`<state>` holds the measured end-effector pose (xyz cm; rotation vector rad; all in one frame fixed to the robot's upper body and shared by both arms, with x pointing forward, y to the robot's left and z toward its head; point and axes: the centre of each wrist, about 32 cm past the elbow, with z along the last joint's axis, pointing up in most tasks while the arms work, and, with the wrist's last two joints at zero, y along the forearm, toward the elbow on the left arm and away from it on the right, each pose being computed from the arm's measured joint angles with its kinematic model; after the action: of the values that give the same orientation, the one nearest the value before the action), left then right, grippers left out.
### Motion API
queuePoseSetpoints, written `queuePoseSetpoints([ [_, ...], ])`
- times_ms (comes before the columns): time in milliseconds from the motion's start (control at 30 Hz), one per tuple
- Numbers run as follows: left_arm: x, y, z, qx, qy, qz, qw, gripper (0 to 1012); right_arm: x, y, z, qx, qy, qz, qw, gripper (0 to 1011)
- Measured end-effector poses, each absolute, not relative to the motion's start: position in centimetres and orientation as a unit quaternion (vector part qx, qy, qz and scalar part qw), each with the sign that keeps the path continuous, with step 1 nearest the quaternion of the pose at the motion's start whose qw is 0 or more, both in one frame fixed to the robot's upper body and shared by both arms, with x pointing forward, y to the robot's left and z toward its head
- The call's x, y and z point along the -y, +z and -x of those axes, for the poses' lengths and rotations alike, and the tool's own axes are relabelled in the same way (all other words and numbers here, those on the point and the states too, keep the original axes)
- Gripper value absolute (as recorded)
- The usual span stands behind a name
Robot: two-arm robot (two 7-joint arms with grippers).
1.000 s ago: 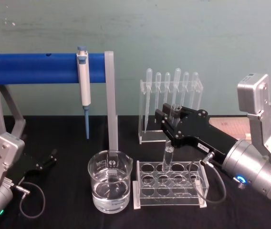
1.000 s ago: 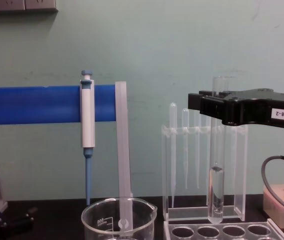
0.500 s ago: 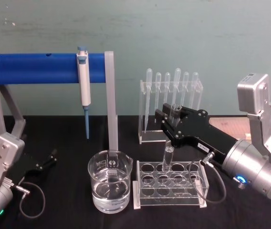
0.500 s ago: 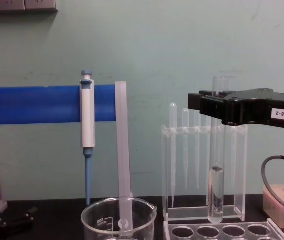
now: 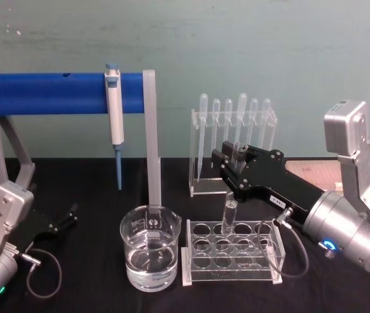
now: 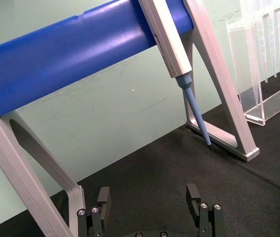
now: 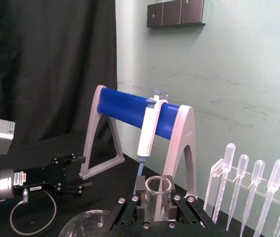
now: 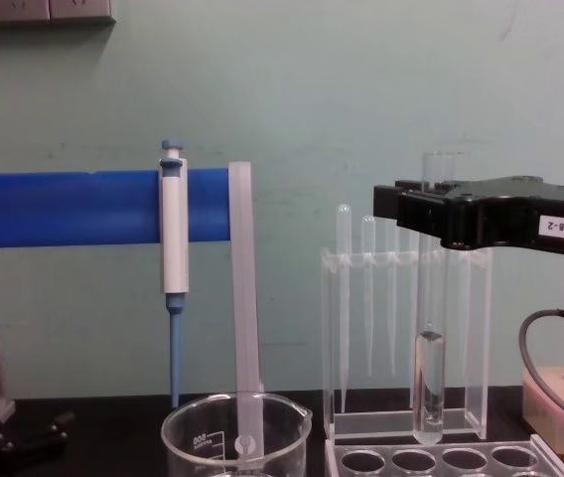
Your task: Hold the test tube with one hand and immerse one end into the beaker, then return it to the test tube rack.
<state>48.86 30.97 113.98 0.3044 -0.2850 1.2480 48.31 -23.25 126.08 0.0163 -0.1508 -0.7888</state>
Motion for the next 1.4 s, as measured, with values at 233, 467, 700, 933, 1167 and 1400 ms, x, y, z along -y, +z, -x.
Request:
queuePoseSetpoints([
  [233, -31.0, 114.0, -48.9, 0.132, 0.58, -0.141, 0.791, 1000, 23.2, 126.1, -48.3, 0.073, -0.384, -0.008, 0.92, 222],
  [467, -31.0, 114.0, -48.9, 0.132, 0.58, -0.141, 0.791, 1000, 22.8, 126.8, -48.4, 0.081, -0.377, -0.014, 0.923, 222],
  [700, -31.0, 114.0, -48.9, 0.132, 0.58, -0.141, 0.791, 1000, 21.1, 128.3, -49.1, 0.08, -0.35, -0.033, 0.933, 222],
  [933, -31.0, 114.0, -48.9, 0.132, 0.58, -0.141, 0.791, 1000, 18.6, 129.0, -50.3, 0.07, -0.322, -0.037, 0.943, 222],
  [1167, -31.0, 114.0, -48.9, 0.133, 0.58, -0.141, 0.791, 1000, 15.2, 128.7, -52.1, 0.053, -0.29, -0.033, 0.955, 222],
  [1400, -31.0, 114.0, -48.9, 0.132, 0.58, -0.142, 0.791, 1000, 14.3, 126.9, -52.5, 0.044, -0.282, -0.027, 0.958, 222],
])
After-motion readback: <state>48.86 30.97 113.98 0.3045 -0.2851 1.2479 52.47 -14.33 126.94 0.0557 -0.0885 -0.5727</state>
